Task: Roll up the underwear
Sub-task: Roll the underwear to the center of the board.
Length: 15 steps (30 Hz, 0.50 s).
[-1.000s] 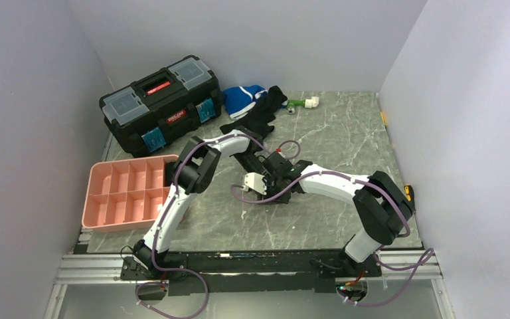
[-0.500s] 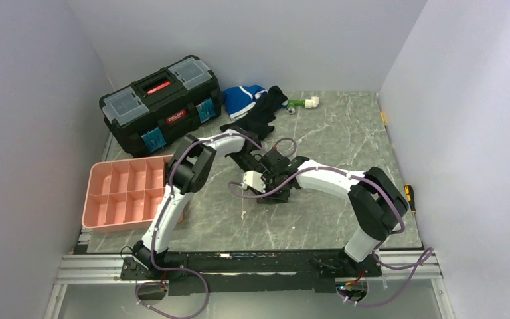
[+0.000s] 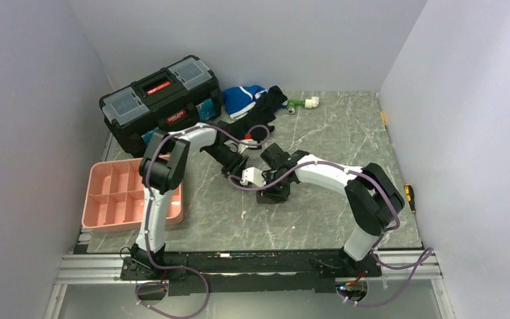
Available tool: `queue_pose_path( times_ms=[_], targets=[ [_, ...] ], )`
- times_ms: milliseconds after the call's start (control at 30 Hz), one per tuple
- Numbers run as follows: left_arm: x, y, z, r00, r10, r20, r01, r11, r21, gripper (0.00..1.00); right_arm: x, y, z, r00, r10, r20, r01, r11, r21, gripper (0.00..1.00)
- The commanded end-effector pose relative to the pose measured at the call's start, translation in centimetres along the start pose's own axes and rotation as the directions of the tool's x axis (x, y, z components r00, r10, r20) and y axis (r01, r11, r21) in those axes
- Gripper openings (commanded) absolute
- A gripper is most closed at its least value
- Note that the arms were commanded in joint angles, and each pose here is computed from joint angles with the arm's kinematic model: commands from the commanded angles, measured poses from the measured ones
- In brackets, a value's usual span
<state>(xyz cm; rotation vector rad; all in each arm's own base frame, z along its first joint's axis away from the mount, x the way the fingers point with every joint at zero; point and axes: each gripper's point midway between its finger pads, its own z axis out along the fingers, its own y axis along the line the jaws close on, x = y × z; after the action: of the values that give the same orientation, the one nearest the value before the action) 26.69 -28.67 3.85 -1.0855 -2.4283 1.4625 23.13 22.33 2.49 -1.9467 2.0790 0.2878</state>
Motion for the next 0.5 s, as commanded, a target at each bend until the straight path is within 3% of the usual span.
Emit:
queue_pose_path(
  times_ms=[0, 167, 333, 467],
  targets=[
    [-1.5, -0.4, -4.5, 0.982, 0.118, 0.144, -0.097, 0.984, -0.150, 0.54, 2.2, 4.7, 2.0, 0.996, 0.078, -0.041, -0.086, 0.957, -0.278, 0.00],
    [-0.3, -0.3, -8.7, 0.947, 0.165, 0.274, -0.082, 0.953, -0.290, 0.56, 1.5, 3.8, 1.0, 0.987, 0.162, 0.004, -0.148, 0.913, -0.380, 0.00],
    [0.4, -1.7, -10.9, 0.898, 0.317, 0.304, -0.160, 0.881, -0.445, 0.58, 0.6, 2.7, 0.7, 0.975, 0.223, 0.020, -0.183, 0.846, -0.500, 0.00],
    [0.8, -2.9, -12.2, 0.832, 0.458, 0.314, -0.230, 0.799, -0.555, 0.60, 0.3, 2.1, 0.9, 0.959, 0.282, 0.026, -0.214, 0.781, -0.587, 0.00]
  ],
)
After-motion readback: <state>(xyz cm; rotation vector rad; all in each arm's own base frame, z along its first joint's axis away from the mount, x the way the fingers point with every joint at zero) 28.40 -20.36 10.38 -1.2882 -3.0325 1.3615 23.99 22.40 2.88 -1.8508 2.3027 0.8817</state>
